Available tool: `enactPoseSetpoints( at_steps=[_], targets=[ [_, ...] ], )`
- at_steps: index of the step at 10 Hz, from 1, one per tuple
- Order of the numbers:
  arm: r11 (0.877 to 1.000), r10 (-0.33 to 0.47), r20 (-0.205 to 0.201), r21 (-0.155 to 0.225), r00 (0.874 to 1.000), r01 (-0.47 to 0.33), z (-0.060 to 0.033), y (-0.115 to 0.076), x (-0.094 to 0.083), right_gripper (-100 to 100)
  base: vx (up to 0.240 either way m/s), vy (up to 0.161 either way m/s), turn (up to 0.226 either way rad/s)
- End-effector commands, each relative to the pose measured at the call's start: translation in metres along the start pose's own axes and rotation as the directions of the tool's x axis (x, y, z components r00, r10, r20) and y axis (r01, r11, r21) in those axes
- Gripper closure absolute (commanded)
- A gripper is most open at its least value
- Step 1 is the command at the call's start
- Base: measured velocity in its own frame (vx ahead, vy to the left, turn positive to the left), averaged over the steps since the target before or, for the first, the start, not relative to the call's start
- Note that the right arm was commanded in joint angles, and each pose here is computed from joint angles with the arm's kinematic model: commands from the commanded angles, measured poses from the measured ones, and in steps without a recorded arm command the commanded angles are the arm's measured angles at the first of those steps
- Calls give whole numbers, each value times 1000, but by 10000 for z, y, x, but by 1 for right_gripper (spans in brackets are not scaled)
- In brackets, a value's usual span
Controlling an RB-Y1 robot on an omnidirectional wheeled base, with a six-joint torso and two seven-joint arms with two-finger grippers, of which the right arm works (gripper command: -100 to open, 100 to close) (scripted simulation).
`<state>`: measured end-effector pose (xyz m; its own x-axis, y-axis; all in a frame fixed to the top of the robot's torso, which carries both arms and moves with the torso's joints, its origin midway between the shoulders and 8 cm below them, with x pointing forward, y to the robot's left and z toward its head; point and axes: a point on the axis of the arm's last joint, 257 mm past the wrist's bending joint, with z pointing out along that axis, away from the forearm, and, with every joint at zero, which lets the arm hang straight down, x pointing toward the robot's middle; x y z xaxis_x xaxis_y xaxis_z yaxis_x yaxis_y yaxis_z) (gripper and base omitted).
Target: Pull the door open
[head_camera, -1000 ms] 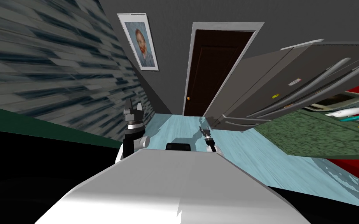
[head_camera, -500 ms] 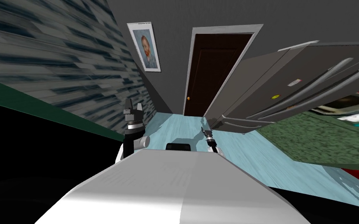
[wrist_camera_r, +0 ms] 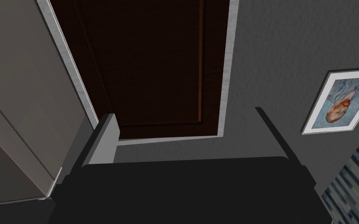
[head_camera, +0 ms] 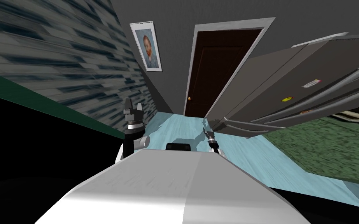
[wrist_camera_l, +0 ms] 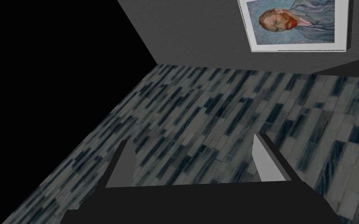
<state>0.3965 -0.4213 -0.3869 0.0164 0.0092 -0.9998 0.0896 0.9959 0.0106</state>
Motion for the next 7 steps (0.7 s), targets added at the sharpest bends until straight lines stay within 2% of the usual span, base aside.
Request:
enactPoseSetpoints(
  at_steps=[1, 3, 7],
  targets=[
    [1000, 1, -1, 17, 1000, -1, -24, -69, 1, -100, 98, -86, 80],
    [999, 1, -2, 36, 1000, -1, -67, -152, 4, -100, 146, -82, 86],
    [998, 1, -4, 67, 1000, -1, -143, -287, 9, -100, 184, -41, 65]
  ],
)
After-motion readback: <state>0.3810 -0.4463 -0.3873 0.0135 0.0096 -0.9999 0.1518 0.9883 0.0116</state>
